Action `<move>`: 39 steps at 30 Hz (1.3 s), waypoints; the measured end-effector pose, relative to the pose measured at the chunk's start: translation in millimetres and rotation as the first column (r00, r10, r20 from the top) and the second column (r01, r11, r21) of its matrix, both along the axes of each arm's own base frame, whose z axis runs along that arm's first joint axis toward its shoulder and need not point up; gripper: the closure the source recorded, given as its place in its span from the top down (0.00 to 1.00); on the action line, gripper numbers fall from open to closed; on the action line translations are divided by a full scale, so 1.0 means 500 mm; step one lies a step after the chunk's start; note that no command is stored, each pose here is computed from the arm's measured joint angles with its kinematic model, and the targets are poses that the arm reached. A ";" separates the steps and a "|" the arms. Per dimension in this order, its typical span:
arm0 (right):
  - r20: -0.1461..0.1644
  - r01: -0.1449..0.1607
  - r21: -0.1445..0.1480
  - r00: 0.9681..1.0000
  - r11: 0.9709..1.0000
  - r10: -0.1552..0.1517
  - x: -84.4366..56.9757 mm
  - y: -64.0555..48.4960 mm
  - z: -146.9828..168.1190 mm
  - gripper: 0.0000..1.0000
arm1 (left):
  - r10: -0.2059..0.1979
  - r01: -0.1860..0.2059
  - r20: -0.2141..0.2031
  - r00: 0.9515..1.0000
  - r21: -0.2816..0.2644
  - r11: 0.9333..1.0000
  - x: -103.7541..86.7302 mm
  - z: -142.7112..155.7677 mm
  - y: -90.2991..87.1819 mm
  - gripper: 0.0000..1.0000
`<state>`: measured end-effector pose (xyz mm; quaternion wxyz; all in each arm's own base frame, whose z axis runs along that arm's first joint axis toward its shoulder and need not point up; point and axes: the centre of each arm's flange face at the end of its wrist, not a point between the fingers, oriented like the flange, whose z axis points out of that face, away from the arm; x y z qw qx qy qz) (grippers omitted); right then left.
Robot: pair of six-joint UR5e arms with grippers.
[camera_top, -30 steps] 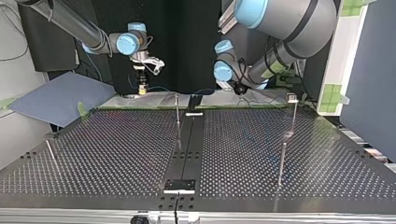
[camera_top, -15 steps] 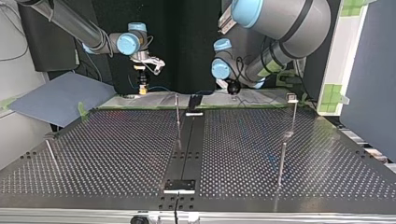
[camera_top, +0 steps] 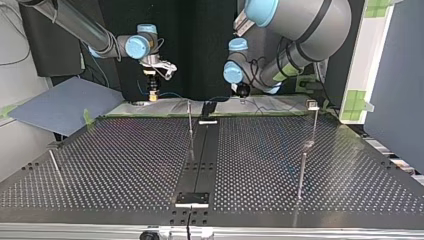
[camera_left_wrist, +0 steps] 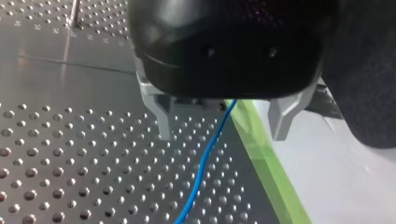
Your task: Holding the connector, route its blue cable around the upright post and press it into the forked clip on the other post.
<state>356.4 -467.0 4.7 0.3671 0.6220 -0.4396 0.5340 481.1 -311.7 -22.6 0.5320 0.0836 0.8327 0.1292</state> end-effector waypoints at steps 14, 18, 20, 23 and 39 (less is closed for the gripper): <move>0.000 0.000 0.006 1.000 1.000 0.000 0.000 0.001 -0.001 0.00 | -0.017 0.017 0.003 1.000 -0.123 0.992 0.007 -0.013 -0.057 1.00; -0.001 -0.001 0.007 1.000 1.000 0.001 0.000 0.002 -0.001 0.00 | -0.036 0.036 0.001 0.999 -0.159 0.987 0.009 -0.035 -0.085 1.00; -0.002 -0.001 0.008 1.000 1.000 0.002 0.001 0.003 -0.001 0.00 | -0.051 0.051 0.009 0.999 -0.185 0.981 0.014 -0.047 -0.101 1.00; -0.002 -0.002 0.008 1.000 1.000 0.002 0.001 0.003 -0.001 0.00 | -0.073 0.075 0.017 0.997 -0.225 0.972 0.019 -0.066 -0.125 1.00; -0.004 -0.003 0.008 1.000 1.000 0.003 0.002 0.004 -0.001 0.00 | -0.175 0.168 0.022 0.984 -0.411 0.896 -0.005 -0.114 -0.192 1.00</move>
